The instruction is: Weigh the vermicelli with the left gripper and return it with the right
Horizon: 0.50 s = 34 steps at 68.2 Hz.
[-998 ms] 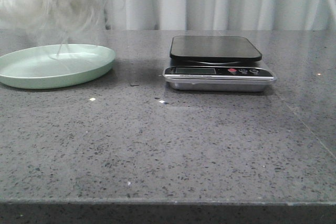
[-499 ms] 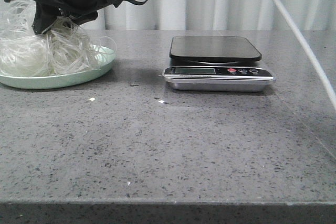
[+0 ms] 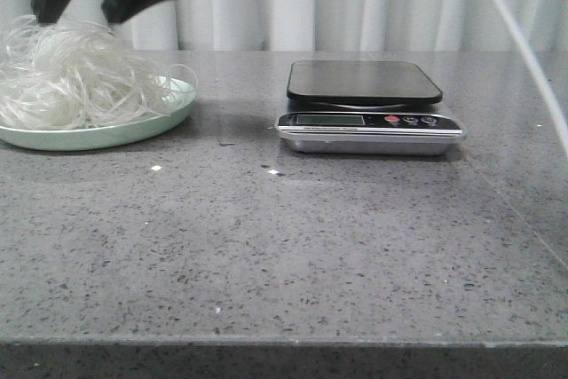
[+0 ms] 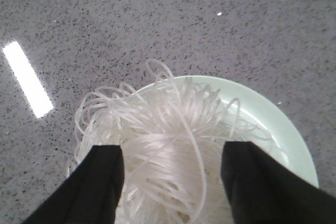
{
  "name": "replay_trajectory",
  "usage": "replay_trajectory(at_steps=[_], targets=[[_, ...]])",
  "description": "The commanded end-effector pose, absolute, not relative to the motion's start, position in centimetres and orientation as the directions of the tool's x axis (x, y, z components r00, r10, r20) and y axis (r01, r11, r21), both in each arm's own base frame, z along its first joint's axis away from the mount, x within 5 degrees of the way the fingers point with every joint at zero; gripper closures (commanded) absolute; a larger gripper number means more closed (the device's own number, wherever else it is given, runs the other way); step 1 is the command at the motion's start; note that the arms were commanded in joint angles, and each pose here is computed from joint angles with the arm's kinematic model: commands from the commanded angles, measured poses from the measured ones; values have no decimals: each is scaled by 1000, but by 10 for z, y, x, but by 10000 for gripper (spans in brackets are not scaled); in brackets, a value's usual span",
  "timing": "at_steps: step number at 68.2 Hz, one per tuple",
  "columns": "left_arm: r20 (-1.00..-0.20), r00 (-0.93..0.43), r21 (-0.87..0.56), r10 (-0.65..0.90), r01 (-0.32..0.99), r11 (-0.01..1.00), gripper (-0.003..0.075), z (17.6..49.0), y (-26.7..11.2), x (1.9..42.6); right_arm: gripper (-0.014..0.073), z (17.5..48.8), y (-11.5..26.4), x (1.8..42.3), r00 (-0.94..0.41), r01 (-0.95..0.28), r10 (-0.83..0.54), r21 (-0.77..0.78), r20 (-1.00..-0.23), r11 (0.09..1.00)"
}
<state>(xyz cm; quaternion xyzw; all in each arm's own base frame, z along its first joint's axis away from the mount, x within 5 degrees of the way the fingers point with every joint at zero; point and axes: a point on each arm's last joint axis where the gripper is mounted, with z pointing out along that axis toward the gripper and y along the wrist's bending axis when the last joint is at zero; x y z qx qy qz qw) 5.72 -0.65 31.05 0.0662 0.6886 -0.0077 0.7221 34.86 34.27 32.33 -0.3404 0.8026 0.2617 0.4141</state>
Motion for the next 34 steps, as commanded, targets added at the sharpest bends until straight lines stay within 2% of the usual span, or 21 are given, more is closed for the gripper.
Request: replay_trajectory(at_steps=[1,12,18,19,20,29,34], targets=[[-987,149,74,59,92,993,583,326,-6,56,82,399,314,335,-311,-763,-210,112,-927,637],[-987,149,74,59,92,993,584,326,-6,56,139,432,281,329,-288,-744,-179,102,-941,660],[-987,149,74,59,92,993,583,326,-6,56,225,452,255,326,-282,-724,-167,95,-945,683],[-987,149,74,59,92,993,583,326,-6,56,263,456,248,326,-284,-717,-166,94,-944,690],[-987,149,74,59,92,993,584,326,-6,56,263,457,245,326,-284,-715,-166,94,-944,693],[-987,149,74,59,92,993,583,326,-6,56,438,477,195,328,-303,-650,-155,85,-940,755],[-987,149,74,59,92,993,583,326,-6,56,440,484,169,329,-315,-607,-145,81,-938,790]])
